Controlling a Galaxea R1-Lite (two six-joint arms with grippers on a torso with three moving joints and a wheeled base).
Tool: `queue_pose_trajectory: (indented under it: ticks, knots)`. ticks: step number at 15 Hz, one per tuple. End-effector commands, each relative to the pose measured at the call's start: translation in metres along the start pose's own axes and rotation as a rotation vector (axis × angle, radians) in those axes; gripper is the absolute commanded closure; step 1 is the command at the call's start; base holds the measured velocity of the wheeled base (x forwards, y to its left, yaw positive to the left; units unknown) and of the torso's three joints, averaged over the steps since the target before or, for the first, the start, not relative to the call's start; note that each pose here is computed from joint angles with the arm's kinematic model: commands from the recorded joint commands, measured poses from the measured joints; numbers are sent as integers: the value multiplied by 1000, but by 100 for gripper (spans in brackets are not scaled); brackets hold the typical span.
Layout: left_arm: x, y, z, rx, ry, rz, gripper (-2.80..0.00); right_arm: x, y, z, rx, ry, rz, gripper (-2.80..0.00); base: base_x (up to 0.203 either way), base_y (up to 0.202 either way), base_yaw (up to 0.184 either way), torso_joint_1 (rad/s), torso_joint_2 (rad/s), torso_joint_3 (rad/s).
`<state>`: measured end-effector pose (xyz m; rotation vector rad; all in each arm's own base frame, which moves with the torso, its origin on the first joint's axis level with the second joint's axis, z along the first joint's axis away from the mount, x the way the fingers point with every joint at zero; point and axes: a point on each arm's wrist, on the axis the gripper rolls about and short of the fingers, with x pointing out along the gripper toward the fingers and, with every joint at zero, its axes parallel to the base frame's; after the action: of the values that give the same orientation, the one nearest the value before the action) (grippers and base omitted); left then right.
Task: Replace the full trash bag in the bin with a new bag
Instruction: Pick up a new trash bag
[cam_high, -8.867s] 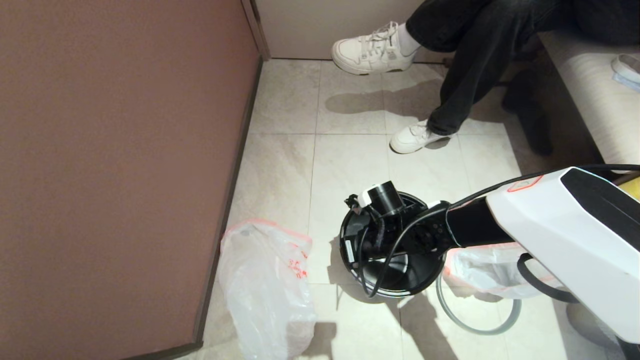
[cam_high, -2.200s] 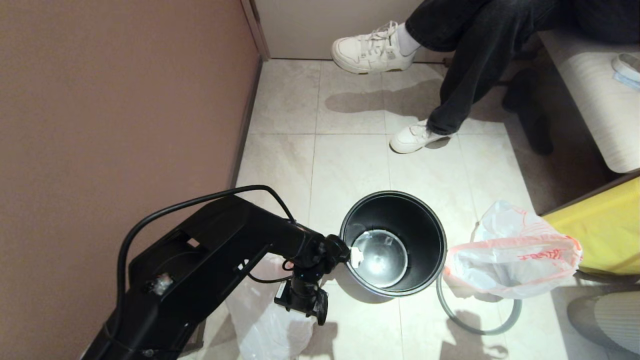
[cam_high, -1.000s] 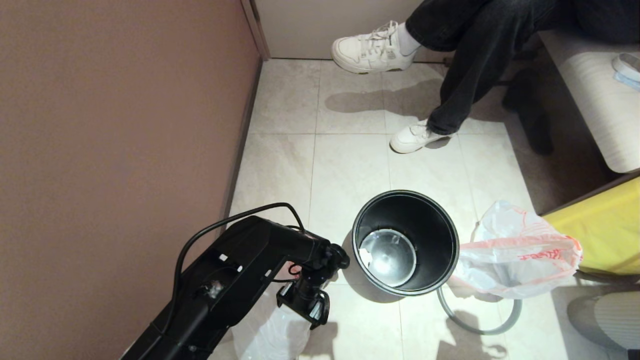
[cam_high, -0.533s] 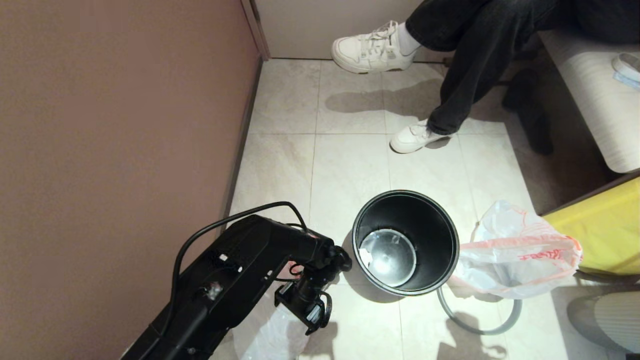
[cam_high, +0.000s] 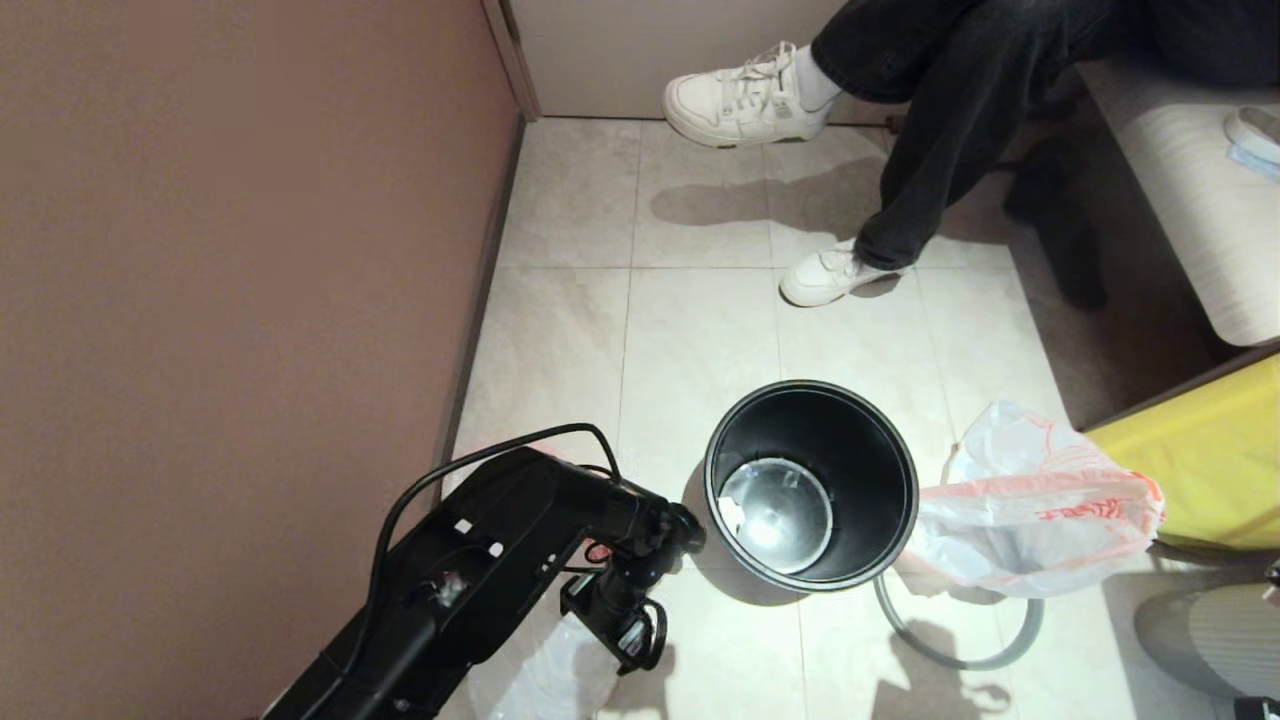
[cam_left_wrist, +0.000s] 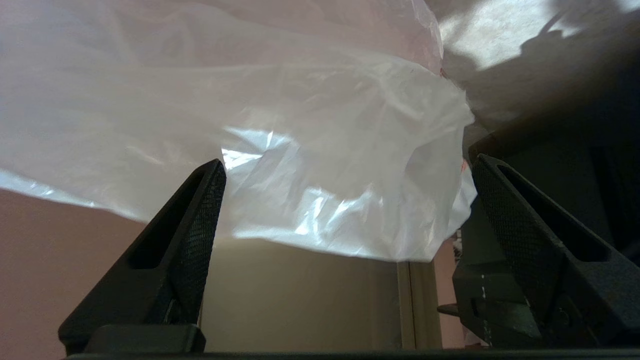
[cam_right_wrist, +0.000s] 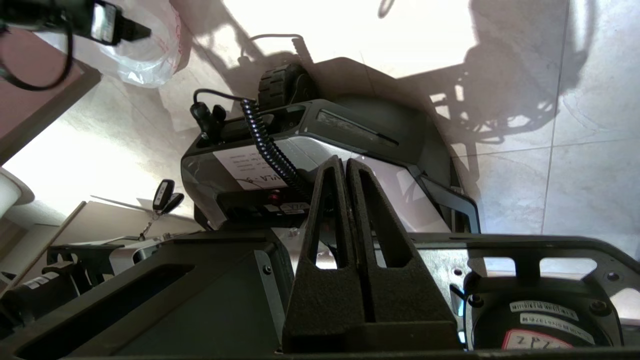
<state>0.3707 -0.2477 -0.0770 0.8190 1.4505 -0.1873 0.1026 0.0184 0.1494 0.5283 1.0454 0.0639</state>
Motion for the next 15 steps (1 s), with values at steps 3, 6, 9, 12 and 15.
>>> queue_pose_trajectory:
  ticks: [3,6,9,12,15]
  knots:
    - [27,-2,1,-10,25,9,-280,7,2,6,5,10,-4,0,0,0,0,0,0,0]
    - [38,10,3,-58,10,69,-280,9,2,8,6,16,-7,0,0,0,0,0,0,0]
    - [37,15,1,-69,18,98,0,11,3,10,5,12,-5,0,0,0,0,0,0,0]
    - [39,16,0,-73,26,103,0,11,3,9,5,12,-5,0,0,0,0,0,0,0]
    - [38,16,-4,-79,49,111,0,11,3,10,5,12,-5,0,0,0,0,0,0,0]
